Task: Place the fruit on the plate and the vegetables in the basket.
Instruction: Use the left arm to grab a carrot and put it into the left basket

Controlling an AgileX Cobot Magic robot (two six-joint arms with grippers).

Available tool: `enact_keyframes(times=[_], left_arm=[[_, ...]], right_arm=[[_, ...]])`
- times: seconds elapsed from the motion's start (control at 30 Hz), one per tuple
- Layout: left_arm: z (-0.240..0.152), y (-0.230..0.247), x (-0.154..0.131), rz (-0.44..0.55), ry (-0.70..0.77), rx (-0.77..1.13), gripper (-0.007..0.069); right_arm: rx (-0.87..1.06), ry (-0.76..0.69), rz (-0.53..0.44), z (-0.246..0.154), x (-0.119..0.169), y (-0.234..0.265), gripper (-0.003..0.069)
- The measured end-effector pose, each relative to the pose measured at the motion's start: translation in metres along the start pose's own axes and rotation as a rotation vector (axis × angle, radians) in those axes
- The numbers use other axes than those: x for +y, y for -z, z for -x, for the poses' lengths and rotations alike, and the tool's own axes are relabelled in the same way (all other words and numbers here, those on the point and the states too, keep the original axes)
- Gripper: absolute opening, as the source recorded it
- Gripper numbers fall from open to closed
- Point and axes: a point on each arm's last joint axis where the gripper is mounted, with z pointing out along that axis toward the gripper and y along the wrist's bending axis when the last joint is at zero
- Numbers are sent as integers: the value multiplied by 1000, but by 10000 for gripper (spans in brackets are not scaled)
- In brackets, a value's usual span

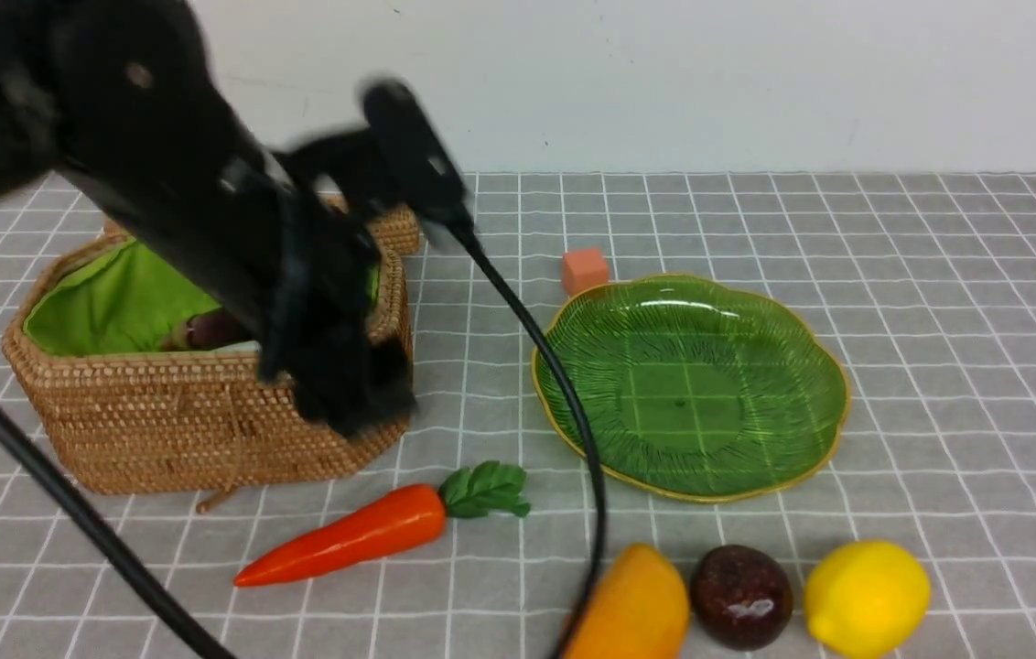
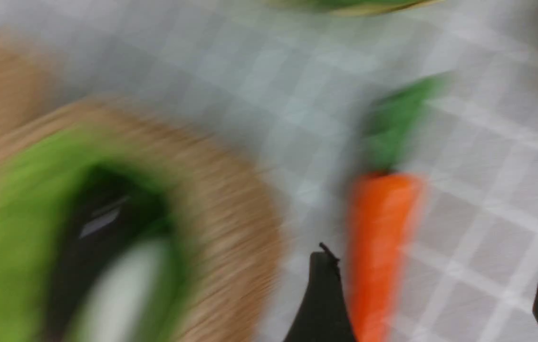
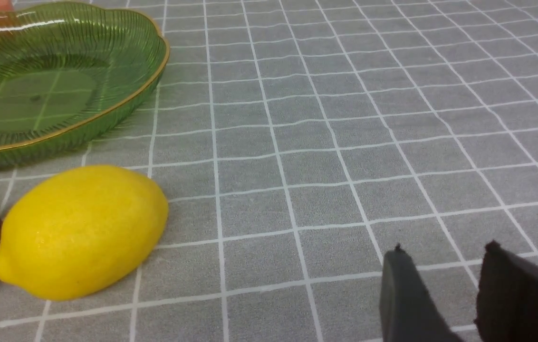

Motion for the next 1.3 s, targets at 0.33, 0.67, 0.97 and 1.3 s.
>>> enact_keyframes(times=[0.33, 0.67, 0.97, 1.3], left_arm=[[-37, -123, -10, -116, 84, 274, 530], [-45, -135, -15, -184, 70, 350, 314], [-13, -33, 6, -60, 13, 249, 320], [-23, 103, 76, 663, -12, -36, 320]], right_arm=[[0, 0, 0, 0, 0, 0, 241], [0, 0, 0, 0, 0, 0, 241], [0, 0, 0, 0, 0, 0, 241], [0, 0, 0, 0, 0, 0, 241]])
